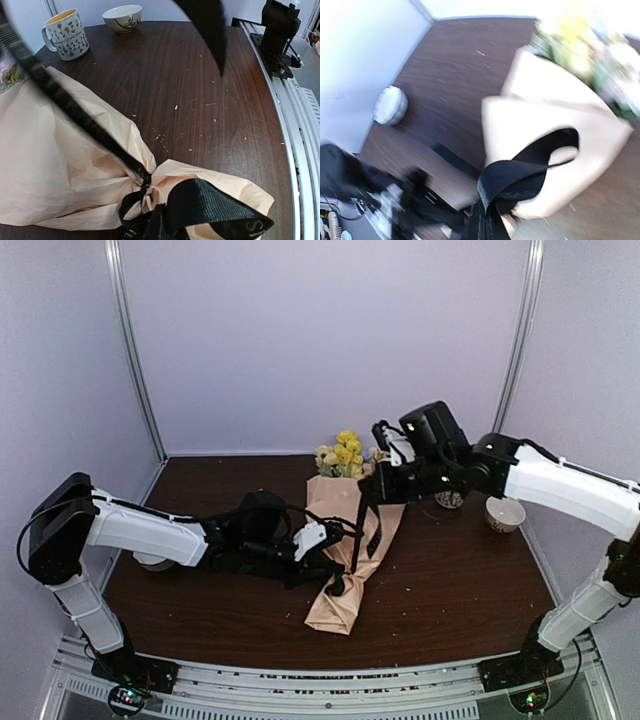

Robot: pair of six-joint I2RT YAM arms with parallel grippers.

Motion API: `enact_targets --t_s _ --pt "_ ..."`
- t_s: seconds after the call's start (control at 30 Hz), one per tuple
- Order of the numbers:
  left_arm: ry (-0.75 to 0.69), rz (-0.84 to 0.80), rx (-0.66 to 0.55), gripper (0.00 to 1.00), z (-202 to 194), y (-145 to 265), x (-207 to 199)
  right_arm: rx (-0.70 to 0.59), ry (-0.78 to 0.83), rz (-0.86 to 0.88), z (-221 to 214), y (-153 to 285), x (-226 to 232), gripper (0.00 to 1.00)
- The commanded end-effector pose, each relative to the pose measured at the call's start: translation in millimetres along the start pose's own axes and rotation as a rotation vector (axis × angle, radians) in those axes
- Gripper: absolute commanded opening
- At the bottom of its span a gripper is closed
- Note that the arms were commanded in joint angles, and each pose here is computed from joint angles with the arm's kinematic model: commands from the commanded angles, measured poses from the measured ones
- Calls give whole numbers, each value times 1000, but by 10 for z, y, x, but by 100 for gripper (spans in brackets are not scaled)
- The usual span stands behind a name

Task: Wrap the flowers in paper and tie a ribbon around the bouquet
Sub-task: Cross the half-tied ribbon over the folded bouquet.

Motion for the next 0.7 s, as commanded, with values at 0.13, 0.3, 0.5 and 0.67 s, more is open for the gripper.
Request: enact_targets --t_s 0.13,0.3,0.5,0.67 --pt "-46 47 -90 0 147 153 -71 89 90 163 333 -890 897 0" --pt "-44 48 -94 0 112 161 -96 143 72 221 237 -1229 1003 5" --pt "-35 47 -84 0 77 116 -84 216 128 205 74 -1263 977 50" --pt "-22 48 -66 0 35 73 -73 160 167 80 224 -1001 743 99"
Point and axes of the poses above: each gripper's point midway between its finger pads, its own y axis back along the fingers, its own x axis along the line the jaws close on, z = x × y, the point moved 9 cm from there along y, back along the fingers, and after that the axes turned 6 degrees about -y, right-handed, at the moved point
